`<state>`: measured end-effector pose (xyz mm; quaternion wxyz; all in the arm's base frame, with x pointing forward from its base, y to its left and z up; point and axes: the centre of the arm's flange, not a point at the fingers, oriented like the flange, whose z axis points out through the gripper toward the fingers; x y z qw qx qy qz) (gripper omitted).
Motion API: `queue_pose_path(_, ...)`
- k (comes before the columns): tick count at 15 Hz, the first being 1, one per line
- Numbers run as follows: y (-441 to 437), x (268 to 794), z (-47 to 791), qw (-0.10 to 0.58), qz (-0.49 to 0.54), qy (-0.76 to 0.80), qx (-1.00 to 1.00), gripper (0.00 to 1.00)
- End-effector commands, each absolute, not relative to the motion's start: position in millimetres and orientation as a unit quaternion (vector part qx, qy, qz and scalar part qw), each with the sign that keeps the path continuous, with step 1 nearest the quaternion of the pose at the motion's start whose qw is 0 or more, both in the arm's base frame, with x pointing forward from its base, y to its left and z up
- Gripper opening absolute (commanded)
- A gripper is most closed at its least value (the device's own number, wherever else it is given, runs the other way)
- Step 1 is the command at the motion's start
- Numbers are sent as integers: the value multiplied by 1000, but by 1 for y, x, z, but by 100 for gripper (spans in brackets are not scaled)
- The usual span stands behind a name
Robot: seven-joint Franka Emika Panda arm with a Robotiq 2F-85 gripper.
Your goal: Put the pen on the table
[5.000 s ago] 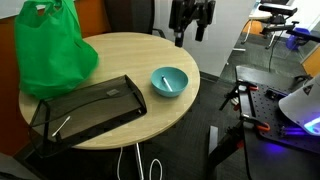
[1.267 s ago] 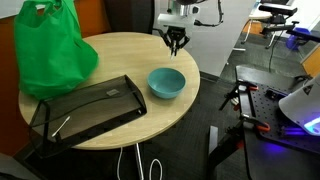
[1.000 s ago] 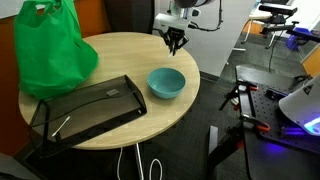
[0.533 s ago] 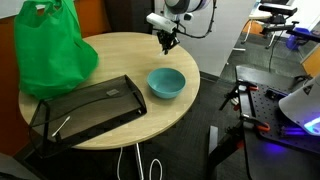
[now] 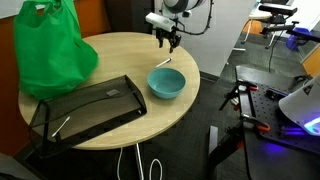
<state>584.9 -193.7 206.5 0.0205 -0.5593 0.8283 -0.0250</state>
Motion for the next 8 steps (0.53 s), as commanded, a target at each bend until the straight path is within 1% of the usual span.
queue_pose_path(1,-167,565,267,2,1,772,-635,100)
queue_pose_path(2,-159,561,287,2,8,754,-657,100)
queue_pose_path(4,-148,554,320,-21,17,739,-673,100)
queue_pose_path(8,-148,530,373,-95,-34,714,-693,100)
